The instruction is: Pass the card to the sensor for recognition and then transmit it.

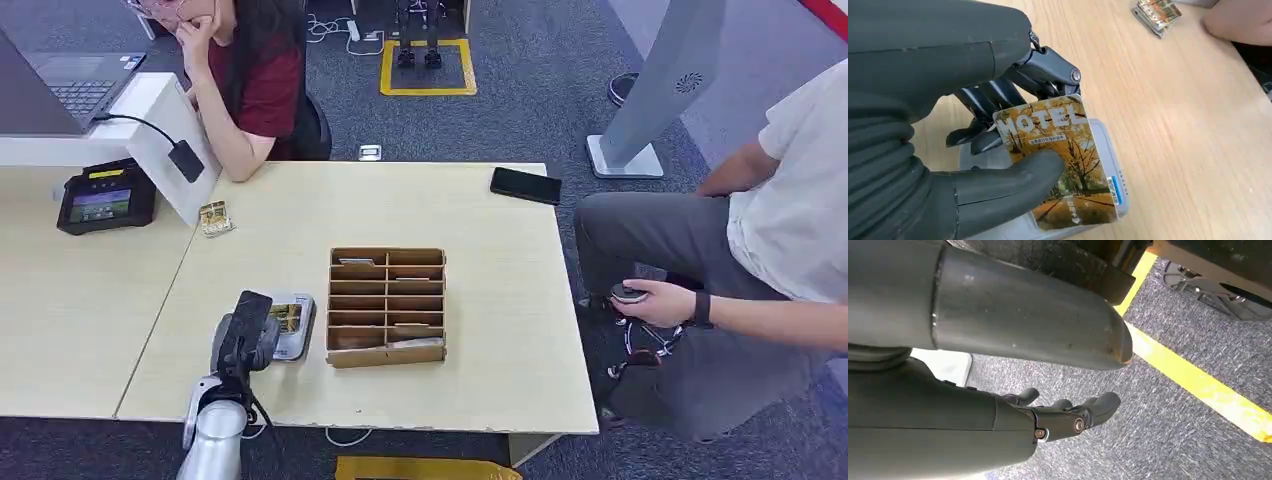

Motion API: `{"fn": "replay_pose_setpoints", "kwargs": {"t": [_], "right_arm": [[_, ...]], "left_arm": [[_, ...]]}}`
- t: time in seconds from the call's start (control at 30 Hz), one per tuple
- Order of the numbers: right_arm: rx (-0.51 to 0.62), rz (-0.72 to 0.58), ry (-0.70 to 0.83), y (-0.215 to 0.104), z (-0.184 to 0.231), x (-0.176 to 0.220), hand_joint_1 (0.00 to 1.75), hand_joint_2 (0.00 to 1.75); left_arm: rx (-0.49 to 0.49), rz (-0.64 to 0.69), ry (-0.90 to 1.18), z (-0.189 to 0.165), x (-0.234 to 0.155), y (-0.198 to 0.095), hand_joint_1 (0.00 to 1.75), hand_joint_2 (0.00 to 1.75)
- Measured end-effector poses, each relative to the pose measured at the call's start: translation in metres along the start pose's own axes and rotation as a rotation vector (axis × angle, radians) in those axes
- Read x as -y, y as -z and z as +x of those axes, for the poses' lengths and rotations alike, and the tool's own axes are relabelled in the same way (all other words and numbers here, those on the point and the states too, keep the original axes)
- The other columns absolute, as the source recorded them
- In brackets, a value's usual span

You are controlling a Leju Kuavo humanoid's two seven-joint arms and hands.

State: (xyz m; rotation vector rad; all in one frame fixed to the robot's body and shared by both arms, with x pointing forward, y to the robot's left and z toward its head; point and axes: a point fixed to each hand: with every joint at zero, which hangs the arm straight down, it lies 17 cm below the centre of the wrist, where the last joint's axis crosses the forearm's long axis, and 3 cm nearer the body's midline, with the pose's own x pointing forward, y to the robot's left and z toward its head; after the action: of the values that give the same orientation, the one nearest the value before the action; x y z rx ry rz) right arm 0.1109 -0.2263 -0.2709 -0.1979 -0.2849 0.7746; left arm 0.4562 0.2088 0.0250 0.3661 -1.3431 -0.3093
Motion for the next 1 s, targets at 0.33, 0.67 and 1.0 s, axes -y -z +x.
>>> {"fn": "replay_pose_setpoints", "kwargs": {"t": [0.33, 0.67, 1.0], "right_arm": [[0.007, 0.002, -0.011, 0.001, 0.003, 0.002, 0.00, 0.00], [0.007, 0.002, -0.012, 0.001, 0.003, 0.002, 0.00, 0.00], [0.006, 0.004, -0.012, 0.000, 0.003, 0.001, 0.00, 0.00]], "left_arm": [[-0.031, -0.007, -0.010, -0.010, 0.007, 0.005, 1.75, 1.75], [-0.042, -0.017, -0.011, -0.014, 0.011, 0.004, 1.75, 1.75], [-0.047, -0.023, -0.011, -0.016, 0.014, 0.004, 1.75, 1.75]]}}
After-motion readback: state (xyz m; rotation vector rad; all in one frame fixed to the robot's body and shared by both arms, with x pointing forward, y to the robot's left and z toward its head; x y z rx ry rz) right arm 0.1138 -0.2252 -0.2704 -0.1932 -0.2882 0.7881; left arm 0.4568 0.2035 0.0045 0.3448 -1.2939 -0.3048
